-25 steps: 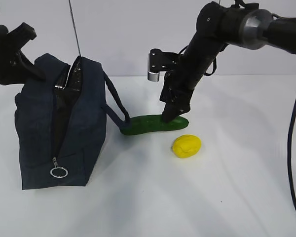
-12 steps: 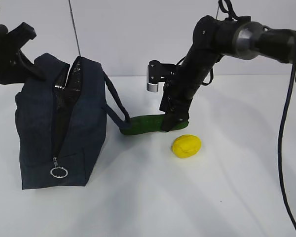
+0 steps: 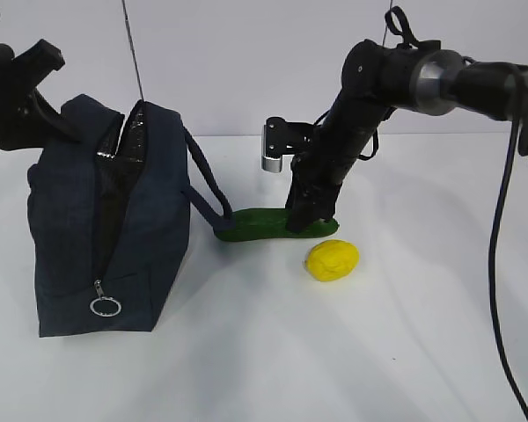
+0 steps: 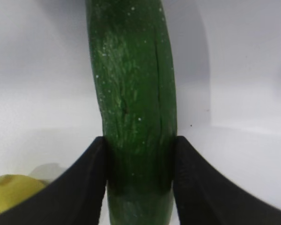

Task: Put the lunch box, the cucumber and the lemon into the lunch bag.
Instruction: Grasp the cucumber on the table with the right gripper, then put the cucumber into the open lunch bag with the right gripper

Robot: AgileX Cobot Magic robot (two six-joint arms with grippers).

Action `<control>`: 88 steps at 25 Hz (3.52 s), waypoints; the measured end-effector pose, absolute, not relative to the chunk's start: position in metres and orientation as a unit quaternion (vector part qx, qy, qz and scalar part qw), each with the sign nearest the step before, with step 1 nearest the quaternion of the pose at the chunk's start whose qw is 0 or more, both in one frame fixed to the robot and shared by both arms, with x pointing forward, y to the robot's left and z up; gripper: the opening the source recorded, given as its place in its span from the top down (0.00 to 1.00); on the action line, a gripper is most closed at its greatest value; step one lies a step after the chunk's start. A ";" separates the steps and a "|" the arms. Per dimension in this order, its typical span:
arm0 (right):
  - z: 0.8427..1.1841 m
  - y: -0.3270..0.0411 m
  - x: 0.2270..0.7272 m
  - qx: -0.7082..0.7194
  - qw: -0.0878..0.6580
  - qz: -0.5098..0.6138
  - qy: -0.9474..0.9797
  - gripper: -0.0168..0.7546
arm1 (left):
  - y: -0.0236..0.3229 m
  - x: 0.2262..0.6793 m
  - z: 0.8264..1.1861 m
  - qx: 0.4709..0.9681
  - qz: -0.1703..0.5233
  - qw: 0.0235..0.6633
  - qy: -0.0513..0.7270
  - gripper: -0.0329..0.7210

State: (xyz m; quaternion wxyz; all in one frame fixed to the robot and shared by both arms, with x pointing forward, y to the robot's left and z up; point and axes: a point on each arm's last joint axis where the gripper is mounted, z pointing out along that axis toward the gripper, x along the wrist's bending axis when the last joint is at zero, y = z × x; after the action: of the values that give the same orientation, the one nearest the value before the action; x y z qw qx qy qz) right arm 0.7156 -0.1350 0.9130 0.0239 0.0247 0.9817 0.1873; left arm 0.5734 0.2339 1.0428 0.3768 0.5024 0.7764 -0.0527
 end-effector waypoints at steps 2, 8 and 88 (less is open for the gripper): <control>0.913 -0.135 0.716 0.024 0.024 0.187 0.982 0.58 | 0.234 0.573 1.043 0.502 -0.052 0.377 0.776 0.96; 0.915 -0.135 0.716 0.022 0.026 0.188 0.982 0.58 | 0.234 0.573 1.043 0.502 -0.052 0.377 0.776 0.96; 1.127 -0.037 0.607 0.616 -0.082 0.295 0.726 0.58 | 0.232 0.581 1.049 0.455 -0.058 0.427 0.779 0.96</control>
State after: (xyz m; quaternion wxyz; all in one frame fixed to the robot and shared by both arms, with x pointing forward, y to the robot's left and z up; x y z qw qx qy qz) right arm 0.6067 -0.0368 1.1273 -0.0815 0.6161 0.7260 0.2946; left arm 0.5810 0.2320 1.0495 0.4269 0.4553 0.7792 -0.0581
